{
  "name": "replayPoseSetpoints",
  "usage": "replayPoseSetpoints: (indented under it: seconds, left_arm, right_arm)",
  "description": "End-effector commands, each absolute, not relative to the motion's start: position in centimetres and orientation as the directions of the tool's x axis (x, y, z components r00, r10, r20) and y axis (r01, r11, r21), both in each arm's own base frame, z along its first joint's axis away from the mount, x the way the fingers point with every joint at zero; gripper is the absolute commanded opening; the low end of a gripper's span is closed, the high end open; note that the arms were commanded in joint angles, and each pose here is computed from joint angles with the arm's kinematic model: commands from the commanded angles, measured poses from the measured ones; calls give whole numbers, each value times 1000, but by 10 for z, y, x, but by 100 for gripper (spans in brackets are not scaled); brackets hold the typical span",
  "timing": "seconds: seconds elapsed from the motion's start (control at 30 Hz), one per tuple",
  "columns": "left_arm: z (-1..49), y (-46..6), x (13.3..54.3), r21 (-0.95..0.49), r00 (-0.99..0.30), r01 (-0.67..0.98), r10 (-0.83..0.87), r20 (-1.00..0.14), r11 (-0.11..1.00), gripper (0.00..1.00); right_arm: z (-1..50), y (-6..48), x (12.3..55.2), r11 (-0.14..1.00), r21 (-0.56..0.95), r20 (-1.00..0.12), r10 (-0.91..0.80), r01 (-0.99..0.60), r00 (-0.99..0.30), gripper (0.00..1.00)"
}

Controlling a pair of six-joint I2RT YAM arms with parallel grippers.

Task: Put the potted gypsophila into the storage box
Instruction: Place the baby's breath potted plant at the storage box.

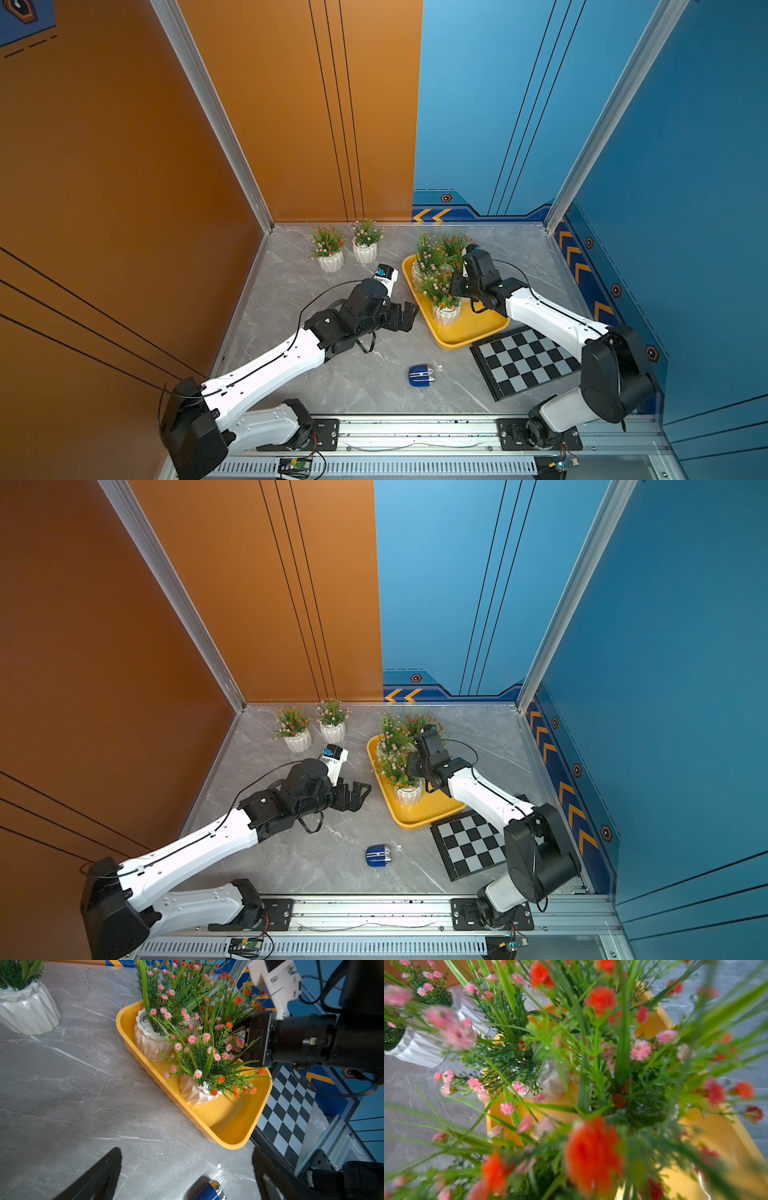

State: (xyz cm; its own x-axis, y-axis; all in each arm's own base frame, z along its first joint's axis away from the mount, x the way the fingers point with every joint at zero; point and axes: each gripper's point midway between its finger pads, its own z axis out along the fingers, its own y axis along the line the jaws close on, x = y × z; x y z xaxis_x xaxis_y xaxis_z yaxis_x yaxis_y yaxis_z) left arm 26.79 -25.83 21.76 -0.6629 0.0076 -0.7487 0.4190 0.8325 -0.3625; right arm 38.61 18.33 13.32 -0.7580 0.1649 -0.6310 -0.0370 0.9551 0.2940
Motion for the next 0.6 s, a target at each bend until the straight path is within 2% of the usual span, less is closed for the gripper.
replayPoseSetpoints:
  seconds: [0.0,0.1,0.2,0.43,0.57]
  left_arm:
    - [233,-258,276,-359,-637,430,-3,-771,829,98]
    - [234,-254,277,-358,-637,421,-9,-771,834,98]
    - [234,-251,278,-358,-636,413,-16,-771,838,98]
    - [231,-249,278,-362,-641,408,-19,-767,838,98]
    - [236,-248,276,-365,-634,413,-24,-773,834,98]
  right_arm:
    - [132,190,395,943,331,-622,193,-31,-759,0]
    - [130,188,393,946,324,-617,193,-23,-763,0]
    - [146,180,390,949,315,-649,198,-22,-735,7]
    - [196,149,367,956,293,-725,211,-17,-656,34]
    - [201,131,343,965,264,-722,202,6,-662,50]
